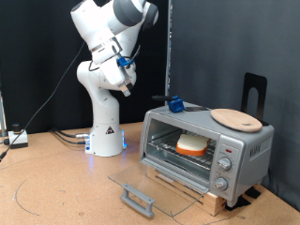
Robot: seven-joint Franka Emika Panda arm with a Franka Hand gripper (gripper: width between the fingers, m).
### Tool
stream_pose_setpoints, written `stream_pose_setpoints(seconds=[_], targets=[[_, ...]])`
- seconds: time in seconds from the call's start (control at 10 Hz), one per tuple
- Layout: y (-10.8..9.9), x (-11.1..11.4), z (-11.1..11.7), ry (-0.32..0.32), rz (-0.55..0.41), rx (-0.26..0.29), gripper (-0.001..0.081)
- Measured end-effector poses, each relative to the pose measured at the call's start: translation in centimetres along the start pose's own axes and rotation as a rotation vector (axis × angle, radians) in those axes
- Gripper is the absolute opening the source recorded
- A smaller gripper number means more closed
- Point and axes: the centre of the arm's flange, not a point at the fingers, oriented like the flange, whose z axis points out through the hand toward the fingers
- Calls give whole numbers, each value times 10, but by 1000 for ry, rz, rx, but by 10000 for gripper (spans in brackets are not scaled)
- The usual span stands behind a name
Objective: Make a piece of toast with the oven
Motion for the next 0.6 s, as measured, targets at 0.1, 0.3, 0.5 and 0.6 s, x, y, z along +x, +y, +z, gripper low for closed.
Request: stream_pose_setpoints(seconds=[0.1,0.3,0.5,0.6], targets=[[-1,1,2,-28,98,13,808],[14,12,1,-20,361,18,808],[41,13,1,-13,630,15,808],[51,17,2,-23,731,21,808]])
